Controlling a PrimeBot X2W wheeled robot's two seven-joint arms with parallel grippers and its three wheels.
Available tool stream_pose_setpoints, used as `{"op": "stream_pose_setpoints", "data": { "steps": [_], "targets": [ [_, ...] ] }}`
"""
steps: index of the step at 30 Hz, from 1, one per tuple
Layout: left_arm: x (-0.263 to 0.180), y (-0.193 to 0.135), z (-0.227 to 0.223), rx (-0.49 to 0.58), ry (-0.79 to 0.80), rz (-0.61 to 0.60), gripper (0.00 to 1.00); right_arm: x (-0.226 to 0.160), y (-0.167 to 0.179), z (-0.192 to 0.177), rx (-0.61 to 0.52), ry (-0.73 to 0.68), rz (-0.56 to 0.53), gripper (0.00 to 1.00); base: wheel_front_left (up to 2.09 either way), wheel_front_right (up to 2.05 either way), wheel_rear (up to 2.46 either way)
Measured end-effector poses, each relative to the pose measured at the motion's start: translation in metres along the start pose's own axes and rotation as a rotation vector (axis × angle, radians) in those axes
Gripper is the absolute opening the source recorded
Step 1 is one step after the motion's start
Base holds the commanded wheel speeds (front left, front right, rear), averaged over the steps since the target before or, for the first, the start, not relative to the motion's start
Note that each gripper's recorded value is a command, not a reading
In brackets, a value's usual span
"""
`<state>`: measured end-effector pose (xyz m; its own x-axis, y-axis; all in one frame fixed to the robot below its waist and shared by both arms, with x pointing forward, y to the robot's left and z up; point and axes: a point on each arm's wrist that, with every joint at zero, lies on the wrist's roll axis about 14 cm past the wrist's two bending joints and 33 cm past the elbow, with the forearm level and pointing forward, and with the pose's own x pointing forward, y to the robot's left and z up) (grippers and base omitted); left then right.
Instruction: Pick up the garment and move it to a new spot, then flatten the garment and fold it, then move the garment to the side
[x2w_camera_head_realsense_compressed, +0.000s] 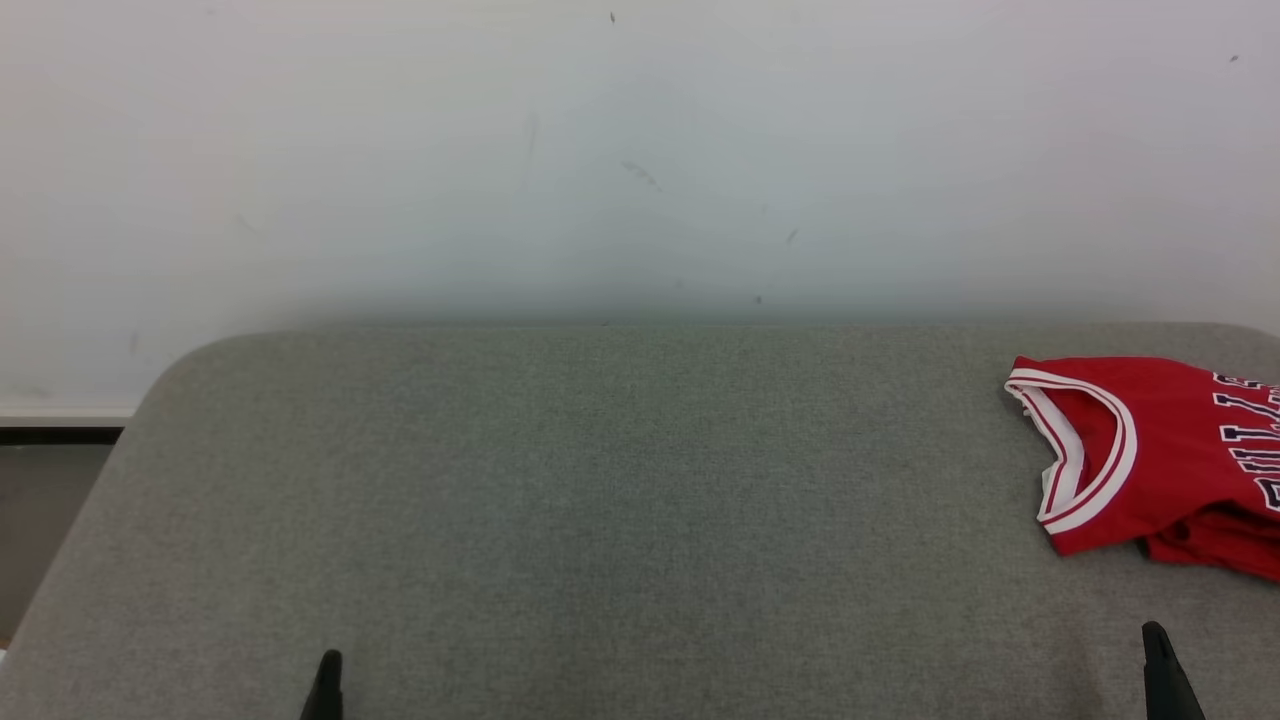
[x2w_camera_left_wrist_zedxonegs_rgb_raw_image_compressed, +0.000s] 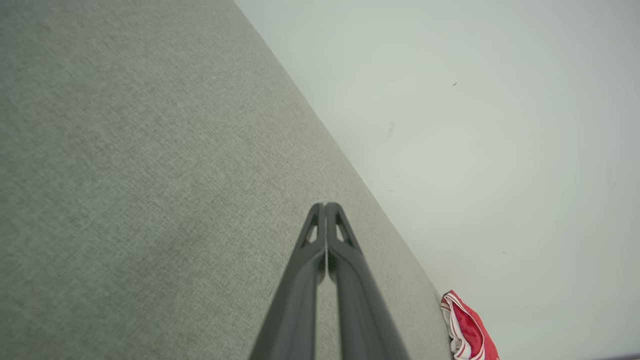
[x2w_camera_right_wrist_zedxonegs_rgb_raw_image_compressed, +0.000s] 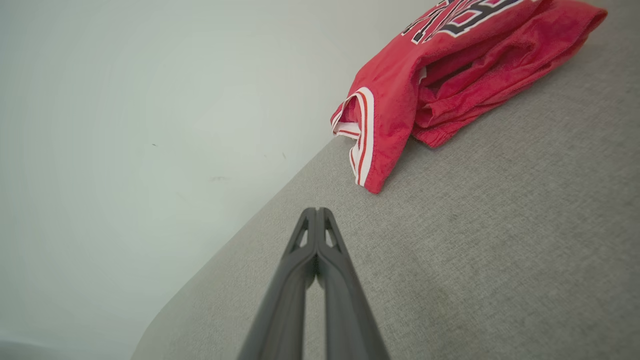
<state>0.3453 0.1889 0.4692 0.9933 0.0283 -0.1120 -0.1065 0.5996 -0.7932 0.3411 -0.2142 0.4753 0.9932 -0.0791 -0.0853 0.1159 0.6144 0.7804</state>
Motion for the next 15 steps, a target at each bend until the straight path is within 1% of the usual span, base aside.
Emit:
{"op": "stream_pose_setpoints", "data": {
  "steps": [15],
  "targets": [
    [0.01, -0.006, 0.006, -0.161, 0.0, -0.016, 0.0, 0.011, 0.008, 0.003, 0.169, 0.006, 0.016, 0.0, 0.0, 0.0, 0.0]
  ]
}}
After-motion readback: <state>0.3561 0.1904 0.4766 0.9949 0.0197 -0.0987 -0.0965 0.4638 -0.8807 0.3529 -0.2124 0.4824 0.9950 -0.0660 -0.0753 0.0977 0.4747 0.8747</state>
